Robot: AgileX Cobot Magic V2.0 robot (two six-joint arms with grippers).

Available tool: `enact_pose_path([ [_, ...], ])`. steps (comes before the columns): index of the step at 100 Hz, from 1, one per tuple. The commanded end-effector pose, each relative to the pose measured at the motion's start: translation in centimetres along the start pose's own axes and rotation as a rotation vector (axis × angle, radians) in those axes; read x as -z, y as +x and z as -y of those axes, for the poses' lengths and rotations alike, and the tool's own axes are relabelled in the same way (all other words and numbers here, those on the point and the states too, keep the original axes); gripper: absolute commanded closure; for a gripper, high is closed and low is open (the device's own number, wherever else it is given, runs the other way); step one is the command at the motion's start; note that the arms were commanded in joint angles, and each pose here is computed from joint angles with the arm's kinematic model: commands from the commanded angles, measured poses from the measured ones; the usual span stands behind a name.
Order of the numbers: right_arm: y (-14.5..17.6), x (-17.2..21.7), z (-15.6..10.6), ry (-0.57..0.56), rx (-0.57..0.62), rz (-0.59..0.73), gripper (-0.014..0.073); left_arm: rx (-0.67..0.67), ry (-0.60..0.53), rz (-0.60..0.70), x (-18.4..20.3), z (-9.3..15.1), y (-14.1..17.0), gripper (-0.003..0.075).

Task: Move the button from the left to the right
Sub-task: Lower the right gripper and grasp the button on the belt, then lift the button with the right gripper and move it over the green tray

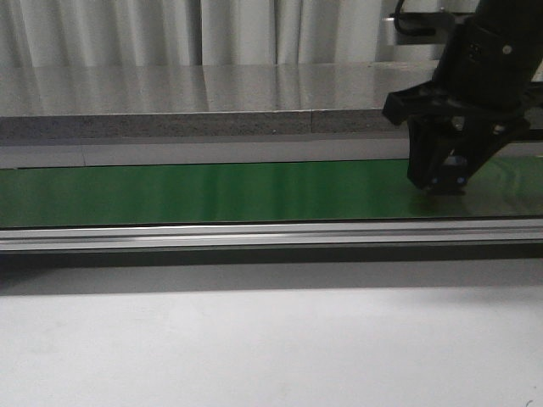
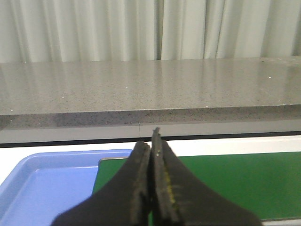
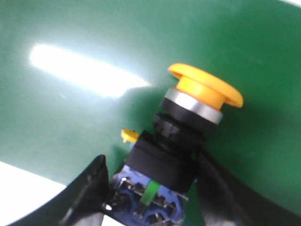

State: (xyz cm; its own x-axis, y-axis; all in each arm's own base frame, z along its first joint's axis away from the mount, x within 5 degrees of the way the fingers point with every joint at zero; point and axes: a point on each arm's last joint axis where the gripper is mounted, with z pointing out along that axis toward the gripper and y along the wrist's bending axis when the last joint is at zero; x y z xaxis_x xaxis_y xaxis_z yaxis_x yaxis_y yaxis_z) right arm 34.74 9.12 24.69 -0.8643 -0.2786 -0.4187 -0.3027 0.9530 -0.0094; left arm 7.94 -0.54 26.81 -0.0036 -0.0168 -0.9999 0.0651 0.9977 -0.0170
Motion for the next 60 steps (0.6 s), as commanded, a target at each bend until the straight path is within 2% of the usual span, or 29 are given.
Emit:
enact_pose_path([
  [1, -1.9, 4.3, 0.7, 0.065, 0.052, 0.118, 0.0484, 0.015, -0.018, 0.091, 0.0, -0.2, -1.5, 0.0741],
  [16, -2.9, 7.3, 3.0, 0.167, 0.089, 0.153, 0.0484, 0.015, -0.018, 0.091, 0.0, -0.2, -1.5, 0.0741],
  [29, -2.8, 8.7, 6.4, 0.215, 0.093, 0.165, 0.0484, 0.015, -0.018, 0.091, 0.0, -0.2, -1.5, 0.0741],
  [47, -1.1, 9.5, 12.3, 0.197, 0.037, 0.18, 0.0484, 0.015, -0.018, 0.091, 0.0, -0.2, -1.5, 0.0741],
  [60, 0.5, 10.5, 16.3, 0.169, 0.055, 0.234, 0.0484, 0.015, -0.018, 0.091, 0.0, -0.2, -1.5, 0.0741],
])
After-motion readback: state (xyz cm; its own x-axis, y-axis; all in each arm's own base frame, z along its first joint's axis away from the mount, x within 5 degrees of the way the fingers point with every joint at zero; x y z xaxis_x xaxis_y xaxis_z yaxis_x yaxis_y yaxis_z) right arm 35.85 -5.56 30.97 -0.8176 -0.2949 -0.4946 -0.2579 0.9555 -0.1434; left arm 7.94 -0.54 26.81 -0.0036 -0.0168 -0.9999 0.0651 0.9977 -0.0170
